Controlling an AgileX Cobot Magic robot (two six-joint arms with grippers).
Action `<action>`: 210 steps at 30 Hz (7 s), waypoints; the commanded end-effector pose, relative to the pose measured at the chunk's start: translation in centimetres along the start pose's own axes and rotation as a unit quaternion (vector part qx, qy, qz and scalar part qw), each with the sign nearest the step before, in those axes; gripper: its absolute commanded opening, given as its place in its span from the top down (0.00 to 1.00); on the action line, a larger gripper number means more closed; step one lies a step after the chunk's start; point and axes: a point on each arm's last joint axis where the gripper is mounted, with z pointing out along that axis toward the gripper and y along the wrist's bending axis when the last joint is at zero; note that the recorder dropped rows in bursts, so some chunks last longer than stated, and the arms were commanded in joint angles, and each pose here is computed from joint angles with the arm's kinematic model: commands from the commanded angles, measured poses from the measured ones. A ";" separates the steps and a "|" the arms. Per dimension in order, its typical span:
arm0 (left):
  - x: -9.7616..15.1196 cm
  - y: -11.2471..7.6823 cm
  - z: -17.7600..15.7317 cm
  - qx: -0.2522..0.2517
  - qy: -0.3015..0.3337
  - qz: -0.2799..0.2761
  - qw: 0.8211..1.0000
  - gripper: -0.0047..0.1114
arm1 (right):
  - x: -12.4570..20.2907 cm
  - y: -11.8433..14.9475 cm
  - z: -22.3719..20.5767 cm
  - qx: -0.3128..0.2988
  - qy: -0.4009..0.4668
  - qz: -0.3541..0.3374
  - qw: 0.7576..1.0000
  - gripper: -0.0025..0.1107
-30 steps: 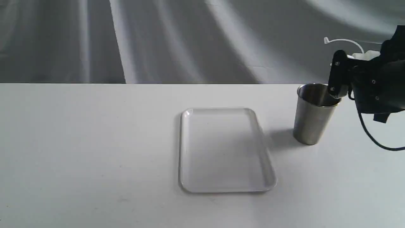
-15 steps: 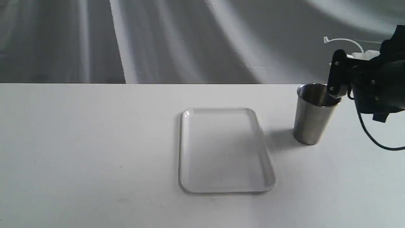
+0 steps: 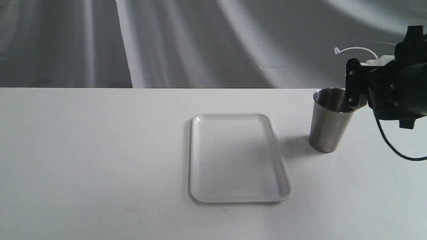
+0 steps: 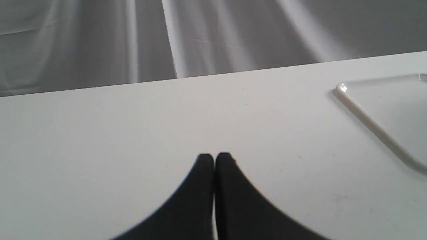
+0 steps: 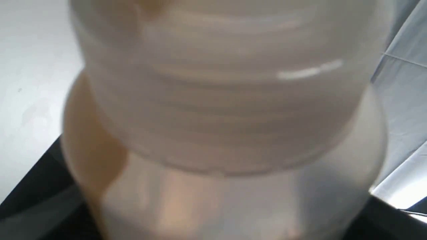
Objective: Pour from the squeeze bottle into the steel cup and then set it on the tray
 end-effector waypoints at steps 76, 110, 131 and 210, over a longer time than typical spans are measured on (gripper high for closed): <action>0.1 0.0 0.0 0.003 -0.003 -0.001 1.000 0.96 | 0.7 -1.0 -0.3 0.026 0.033 -0.062 0.997 0.83; 0.1 0.0 0.0 0.003 -0.003 -0.002 1.000 0.96 | 0.4 -0.1 -0.3 -0.019 0.022 0.400 0.916 0.83; 0.1 0.0 0.0 0.003 -0.003 -0.002 1.000 0.96 | 4.6 -6.8 -6.3 -0.050 -0.085 0.550 0.830 0.83; 0.1 0.0 0.0 0.003 -0.003 -0.002 1.000 0.96 | -14.9 3.1 -11.4 -0.345 -0.444 0.486 0.669 0.83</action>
